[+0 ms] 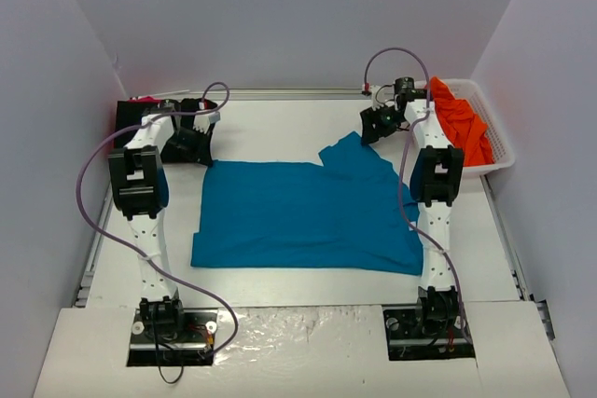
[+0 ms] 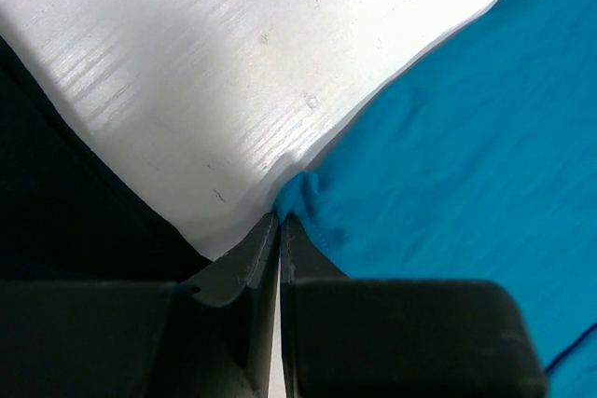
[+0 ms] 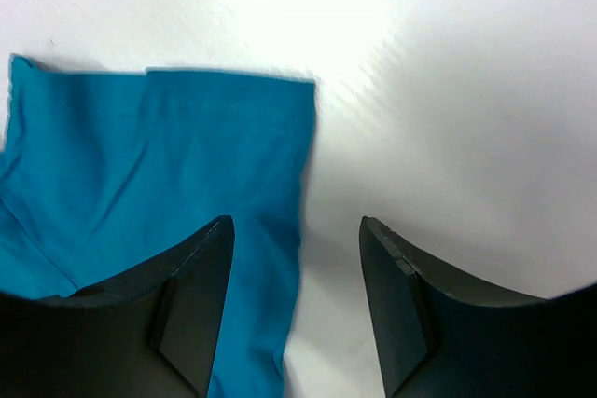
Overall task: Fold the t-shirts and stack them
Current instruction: Grap the side of the flattened tshirt furthest away from the robot with both arms
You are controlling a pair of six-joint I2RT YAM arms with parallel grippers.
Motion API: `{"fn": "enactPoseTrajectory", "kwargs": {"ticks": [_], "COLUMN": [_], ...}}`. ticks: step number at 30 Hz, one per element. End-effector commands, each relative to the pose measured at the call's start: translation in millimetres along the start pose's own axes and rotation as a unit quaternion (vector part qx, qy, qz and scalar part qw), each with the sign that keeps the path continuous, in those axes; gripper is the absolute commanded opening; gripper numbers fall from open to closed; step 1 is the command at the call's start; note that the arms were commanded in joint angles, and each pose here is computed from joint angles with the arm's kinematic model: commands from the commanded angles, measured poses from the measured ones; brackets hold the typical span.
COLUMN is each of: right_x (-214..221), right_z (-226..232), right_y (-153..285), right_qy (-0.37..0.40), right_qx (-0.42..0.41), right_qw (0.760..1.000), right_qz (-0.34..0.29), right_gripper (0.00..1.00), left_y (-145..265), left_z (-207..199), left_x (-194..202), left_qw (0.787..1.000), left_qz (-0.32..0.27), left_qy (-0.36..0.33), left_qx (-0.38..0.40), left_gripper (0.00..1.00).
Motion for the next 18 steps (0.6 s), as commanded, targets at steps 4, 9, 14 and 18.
{"fn": "enactPoseTrajectory", "kwargs": {"ticks": [4, 9, 14, 18], "right_x": [-15.6, -16.3, -12.5, -6.7], "right_z": [8.4, 17.6, 24.0, 19.4], "right_y": [-18.5, -36.0, -49.3, -56.0], "right_qy": [-0.032, -0.053, -0.038, -0.043], "right_qx": [-0.072, -0.113, -0.108, -0.095], "right_qw": [0.994, 0.989, 0.991, 0.993], "right_qz": [-0.071, -0.085, -0.065, -0.054], "right_gripper": [0.53, 0.54, 0.49, 0.22], "left_y": [6.6, 8.3, 5.0, 2.3], "left_z": [-16.6, -20.4, -21.6, -22.8], "left_x": [-1.4, 0.0, 4.0, 10.6], "left_qw": [1.0, 1.0, 1.0, 0.999], "left_qz": [0.018, 0.019, 0.028, 0.037], "left_qy": [-0.008, -0.009, -0.012, -0.011], "left_qx": [0.003, 0.004, 0.004, 0.008], "left_gripper": [0.02, 0.02, 0.02, 0.02]}}
Point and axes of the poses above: each gripper's point midway between its finger pads, its own y axis back along the fingers, its own z axis along the line the jaws close on, x = y × z, the point moved 7 cm from there along y, back along the fingers, and after that the axes turned 8 degrees about y, right-handed, at the moved point
